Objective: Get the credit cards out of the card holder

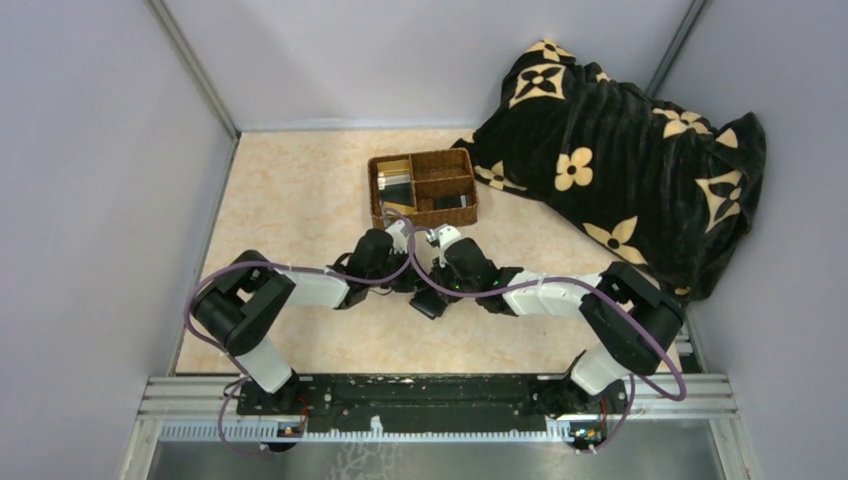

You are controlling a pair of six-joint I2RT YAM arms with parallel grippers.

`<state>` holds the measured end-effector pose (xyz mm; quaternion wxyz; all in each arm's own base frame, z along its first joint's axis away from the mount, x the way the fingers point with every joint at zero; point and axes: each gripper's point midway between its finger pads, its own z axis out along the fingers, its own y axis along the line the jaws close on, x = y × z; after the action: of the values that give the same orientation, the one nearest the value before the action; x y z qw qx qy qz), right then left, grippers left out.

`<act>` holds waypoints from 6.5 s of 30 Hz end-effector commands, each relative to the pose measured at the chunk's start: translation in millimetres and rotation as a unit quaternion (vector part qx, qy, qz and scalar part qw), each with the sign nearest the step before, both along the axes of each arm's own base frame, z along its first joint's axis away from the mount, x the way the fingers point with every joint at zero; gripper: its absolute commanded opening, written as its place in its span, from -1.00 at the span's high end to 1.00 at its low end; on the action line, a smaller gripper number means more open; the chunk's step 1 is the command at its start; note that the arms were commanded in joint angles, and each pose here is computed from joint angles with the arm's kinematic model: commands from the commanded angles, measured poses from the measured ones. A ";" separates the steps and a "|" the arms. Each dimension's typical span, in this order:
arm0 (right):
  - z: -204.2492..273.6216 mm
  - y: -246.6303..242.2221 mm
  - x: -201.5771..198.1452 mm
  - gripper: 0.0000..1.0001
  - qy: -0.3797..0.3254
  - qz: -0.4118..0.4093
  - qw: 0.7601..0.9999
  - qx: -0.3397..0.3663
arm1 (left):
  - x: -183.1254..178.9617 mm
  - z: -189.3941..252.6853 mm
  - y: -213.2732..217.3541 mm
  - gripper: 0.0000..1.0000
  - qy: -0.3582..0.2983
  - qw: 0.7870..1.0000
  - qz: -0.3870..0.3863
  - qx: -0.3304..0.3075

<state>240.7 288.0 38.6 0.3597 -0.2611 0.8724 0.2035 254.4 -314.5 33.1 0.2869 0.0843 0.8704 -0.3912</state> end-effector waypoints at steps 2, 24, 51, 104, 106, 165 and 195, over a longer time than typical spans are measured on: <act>9.7 7.4 -3.5 1.00 -0.002 0.014 1.000 0.022 | -16.2 -56.3 26.5 1.00 0.067 0.993 0.019 0.100; 27.5 -2.0 -29.7 1.00 -0.005 0.046 0.998 0.047 | -18.1 -80.4 32.1 1.00 0.110 0.984 0.037 0.135; 48.1 -36.9 -24.6 0.48 -0.031 -0.043 0.998 0.043 | -2.1 -22.4 22.5 0.86 0.035 0.995 0.040 0.081; 32.6 42.4 -11.2 1.00 0.018 0.034 0.997 0.068 | 3.2 23.8 63.3 0.81 -0.034 0.988 0.110 0.107; 30.5 37.9 -24.1 1.00 0.026 0.036 0.997 0.070 | 4.1 25.1 66.3 0.80 -0.039 0.987 0.114 0.110; -25.0 -10.6 -17.8 1.00 0.068 -0.054 0.994 0.067 | -54.5 -36.1 49.8 0.70 0.032 0.991 0.046 0.124; 40.3 20.7 -13.1 1.00 0.046 0.015 0.988 0.149 | -79.1 -57.8 41.0 0.69 0.043 0.985 0.036 0.161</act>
<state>242.2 266.4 26.5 0.3409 -0.1740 0.8915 0.2423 203.7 -292.9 19.3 0.3103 0.0620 0.9028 -0.2912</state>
